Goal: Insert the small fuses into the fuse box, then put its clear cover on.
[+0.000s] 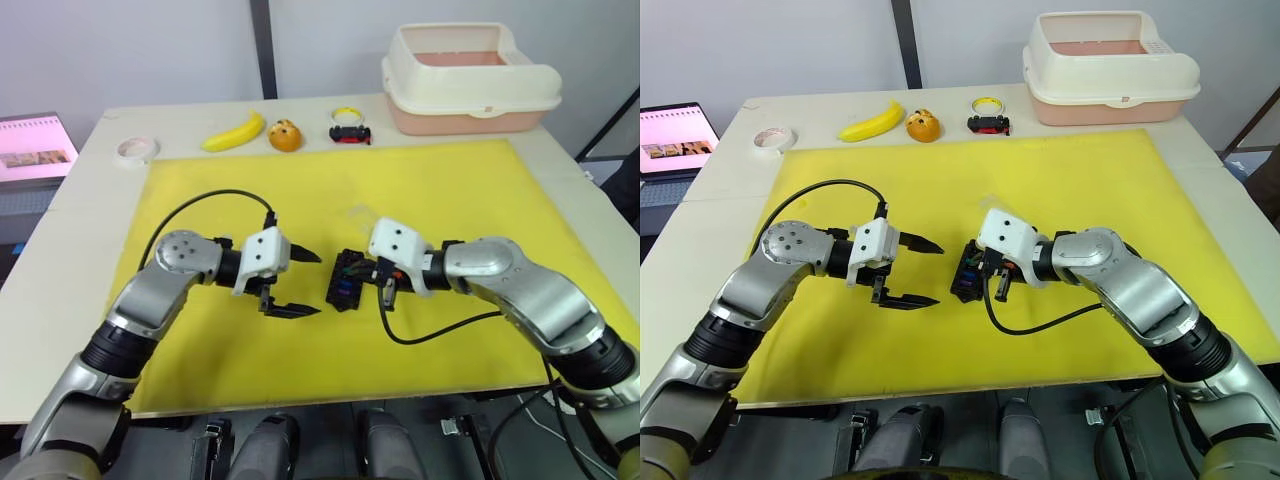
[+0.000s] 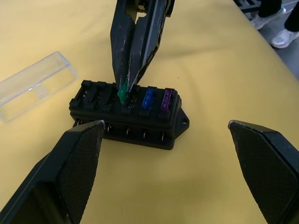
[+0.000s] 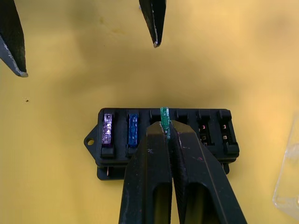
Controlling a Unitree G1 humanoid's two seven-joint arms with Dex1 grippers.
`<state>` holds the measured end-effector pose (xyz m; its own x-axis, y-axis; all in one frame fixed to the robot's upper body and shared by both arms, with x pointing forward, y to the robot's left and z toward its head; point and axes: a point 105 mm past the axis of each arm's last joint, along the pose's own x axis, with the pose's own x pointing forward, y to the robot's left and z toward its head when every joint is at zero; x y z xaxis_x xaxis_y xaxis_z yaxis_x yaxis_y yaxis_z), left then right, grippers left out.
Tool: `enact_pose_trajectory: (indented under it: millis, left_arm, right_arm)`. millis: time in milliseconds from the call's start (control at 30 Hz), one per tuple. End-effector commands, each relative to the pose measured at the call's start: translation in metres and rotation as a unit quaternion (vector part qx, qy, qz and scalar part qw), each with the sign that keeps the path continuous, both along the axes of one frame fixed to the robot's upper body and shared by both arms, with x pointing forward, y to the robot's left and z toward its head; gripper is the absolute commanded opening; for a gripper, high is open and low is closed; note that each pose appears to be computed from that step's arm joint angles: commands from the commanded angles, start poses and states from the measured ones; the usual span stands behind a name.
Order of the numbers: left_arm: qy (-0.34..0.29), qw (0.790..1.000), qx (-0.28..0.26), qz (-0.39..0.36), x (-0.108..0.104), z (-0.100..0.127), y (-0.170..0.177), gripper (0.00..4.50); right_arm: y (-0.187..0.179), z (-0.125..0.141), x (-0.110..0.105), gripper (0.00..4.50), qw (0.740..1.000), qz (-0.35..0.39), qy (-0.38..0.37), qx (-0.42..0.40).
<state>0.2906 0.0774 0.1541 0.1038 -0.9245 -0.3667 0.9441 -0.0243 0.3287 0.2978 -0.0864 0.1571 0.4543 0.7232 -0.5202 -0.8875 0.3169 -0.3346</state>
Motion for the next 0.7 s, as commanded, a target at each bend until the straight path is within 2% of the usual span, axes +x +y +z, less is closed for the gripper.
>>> enact_pose_trajectory:
  millis: [33,233,533,700]
  left_arm:
    - [-0.02,1.0,-0.007,-0.006,-0.001,0.009,-0.002,4.47]
    - [-0.019,1.0,-0.011,-0.005,0.0,0.01,-0.003,4.47]
    - [-0.019,1.0,-0.009,-0.004,0.003,0.007,-0.003,4.47]
    - [-0.019,1.0,-0.01,-0.005,0.003,0.007,-0.004,4.47]
  right_arm:
    - [0.001,0.005,-0.001,0.0,1.0,0.006,-0.013,0.004]
    - [0.002,0.004,0.0,0.0,1.0,0.006,-0.014,0.004]
    - [0.006,0.022,-0.003,0.0,0.999,0.015,-0.028,0.015]
    - [0.005,0.021,-0.007,0.0,1.0,0.018,-0.022,0.012]
